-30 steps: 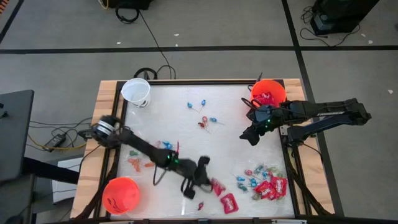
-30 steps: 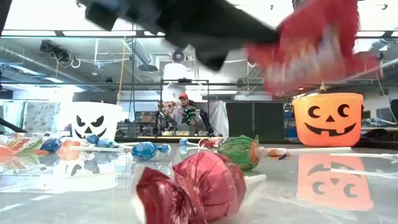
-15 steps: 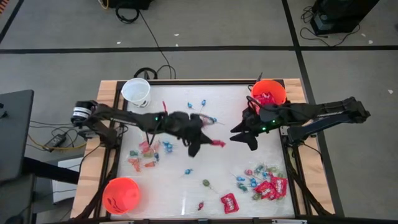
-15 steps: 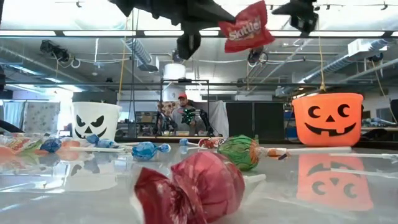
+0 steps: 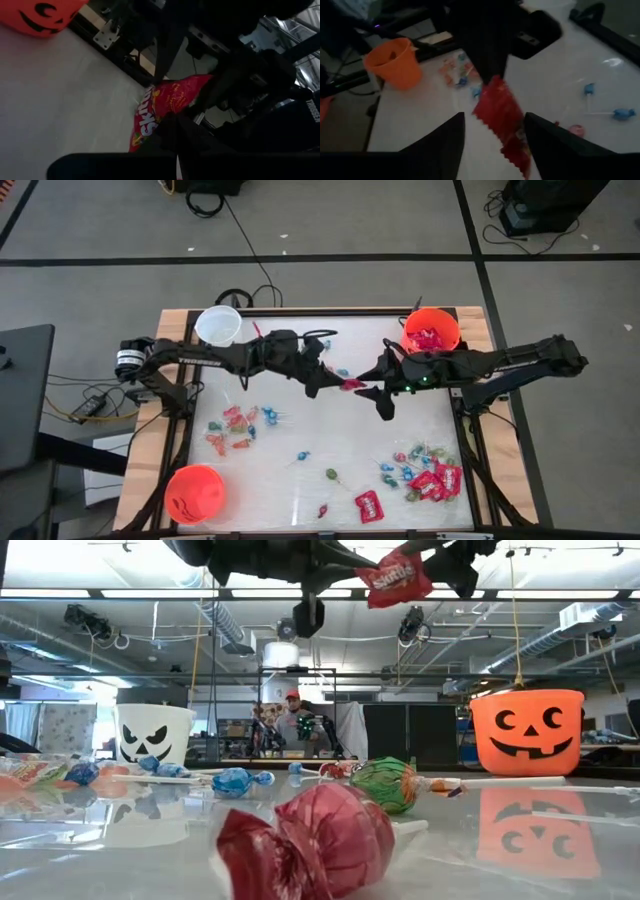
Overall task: Sort candy by brand, put in halloween buckets
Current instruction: Put the red candy into the top orange bucket
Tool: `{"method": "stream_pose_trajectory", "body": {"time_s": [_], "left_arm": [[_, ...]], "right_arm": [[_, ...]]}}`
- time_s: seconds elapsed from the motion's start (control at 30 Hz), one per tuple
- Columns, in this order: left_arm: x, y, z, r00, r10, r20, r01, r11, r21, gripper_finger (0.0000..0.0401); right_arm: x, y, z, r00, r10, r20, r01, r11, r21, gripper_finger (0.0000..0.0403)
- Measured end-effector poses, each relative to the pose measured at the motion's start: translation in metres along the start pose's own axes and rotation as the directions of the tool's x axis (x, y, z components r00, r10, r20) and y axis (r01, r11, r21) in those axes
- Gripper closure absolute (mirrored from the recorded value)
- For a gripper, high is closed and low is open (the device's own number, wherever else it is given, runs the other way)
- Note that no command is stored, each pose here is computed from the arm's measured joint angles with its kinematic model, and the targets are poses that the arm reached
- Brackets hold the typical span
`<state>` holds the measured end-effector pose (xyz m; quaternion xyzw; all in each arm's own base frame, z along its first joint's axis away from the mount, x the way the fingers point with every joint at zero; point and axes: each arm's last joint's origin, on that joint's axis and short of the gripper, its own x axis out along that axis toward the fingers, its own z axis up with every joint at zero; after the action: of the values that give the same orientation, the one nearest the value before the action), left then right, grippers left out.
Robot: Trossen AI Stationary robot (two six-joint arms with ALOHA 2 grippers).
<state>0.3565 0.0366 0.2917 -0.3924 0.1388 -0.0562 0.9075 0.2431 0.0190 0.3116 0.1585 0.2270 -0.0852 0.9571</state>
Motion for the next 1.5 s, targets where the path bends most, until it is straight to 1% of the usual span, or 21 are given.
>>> {"method": "stream_pose_trajectory", "body": {"time_s": [0.03,0.1,0.2,0.23,0.27,0.37,0.47,0.53,0.63,0.7,0.77,0.83,0.93,1.0,1.07,1.17,1.33,1.4,1.5], "left_arm": [[-0.001,0.001,0.001,1.000,0.001,-0.001,-0.001,1.000,-0.002,0.0399],[-0.002,0.004,0.003,1.000,0.005,0.001,-0.005,1.000,-0.004,0.0398],[-0.003,0.006,0.007,1.000,-0.007,0.011,0.007,1.000,-0.002,0.0389],[-0.004,0.007,0.008,1.000,-0.006,0.013,0.006,1.000,-0.002,0.0384],[-0.004,0.008,0.009,1.000,-0.003,0.016,0.003,1.000,0.001,0.0378],[-0.006,0.011,0.013,1.000,-0.015,0.020,0.014,0.999,0.042,0.0353],[-0.010,0.013,0.019,0.997,-0.074,0.008,0.073,0.995,0.061,0.0312],[-0.013,0.019,0.022,0.997,-0.071,-0.012,0.072,0.996,0.048,0.0281],[-0.019,0.031,0.027,0.996,-0.063,-0.059,0.065,0.997,0.034,0.0242],[-0.023,0.039,0.030,0.997,-0.040,-0.070,0.042,0.999,0.031,0.0228],[-0.029,0.044,0.031,0.996,0.003,-0.085,0.001,0.999,0.048,0.0225],[-0.035,0.046,0.035,0.997,0.039,-0.072,-0.033,0.996,0.088,0.0227],[-0.049,0.047,0.041,0.994,0.088,-0.057,-0.078,0.986,0.146,0.0236],[-0.059,0.048,0.043,0.990,0.131,-0.060,-0.119,0.977,0.177,0.0240],[-0.068,0.046,0.045,0.986,0.160,-0.053,-0.146,0.966,0.214,0.0242],[-0.081,0.041,0.045,0.978,0.199,-0.062,-0.176,0.949,0.262,0.0242],[-0.096,0.036,0.041,0.956,0.281,-0.082,-0.241,0.914,0.328,0.0243],[-0.101,0.034,0.039,0.946,0.311,-0.091,-0.262,0.899,0.352,0.0243],[-0.104,0.034,0.036,0.934,0.342,-0.108,-0.280,0.884,0.374,0.0243]], "right_arm": [[0.000,-0.002,0.001,1.000,-0.012,0.007,0.012,1.000,0.003,0.0220],[0.000,-0.005,0.002,1.000,-0.025,0.013,0.024,1.000,0.010,0.0271],[0.000,-0.008,0.005,0.999,-0.028,0.021,0.028,1.000,0.000,0.0369],[0.001,-0.010,0.005,1.000,-0.023,0.019,0.023,1.000,-0.011,0.0384],[0.001,-0.012,0.006,0.999,-0.029,0.018,0.029,1.000,-0.007,0.0388],[0.002,-0.021,0.009,0.997,-0.070,0.024,0.069,0.996,0.055,0.0395],[0.000,-0.036,0.011,0.983,-0.181,0.023,0.176,0.976,0.125,0.0397],[-0.003,-0.048,0.014,0.965,-0.263,-0.015,0.263,0.953,0.154,0.0398],[-0.012,-0.063,0.022,0.915,-0.396,-0.079,0.404,0.898,0.175,0.0399],[-0.022,-0.073,0.028,0.868,-0.483,-0.120,0.497,0.848,0.184,0.0400],[-0.035,-0.085,0.034,0.812,-0.558,-0.169,0.583,0.785,0.212,0.0400],[-0.047,-0.100,0.036,0.744,-0.622,-0.242,0.667,0.711,0.221,0.0400],[-0.061,-0.121,0.031,0.649,-0.674,-0.354,0.760,0.599,0.252,0.0400],[-0.069,-0.133,0.027,0.599,-0.685,-0.415,0.799,0.542,0.259,0.0400],[-0.073,-0.143,0.024,0.574,-0.684,-0.449,0.818,0.501,0.282,0.0400],[-0.077,-0.157,0.017,0.554,-0.669,-0.496,0.832,0.454,0.318,0.0400],[-0.077,-0.183,-0.002,0.499,-0.634,-0.591,0.867,0.359,0.346,0.0400],[-0.074,-0.192,-0.010,0.490,-0.610,-0.623,0.872,0.336,0.357,0.0400],[-0.065,-0.204,-0.019,0.488,-0.581,-0.651,0.873,0.317,0.371,0.0400]]}}
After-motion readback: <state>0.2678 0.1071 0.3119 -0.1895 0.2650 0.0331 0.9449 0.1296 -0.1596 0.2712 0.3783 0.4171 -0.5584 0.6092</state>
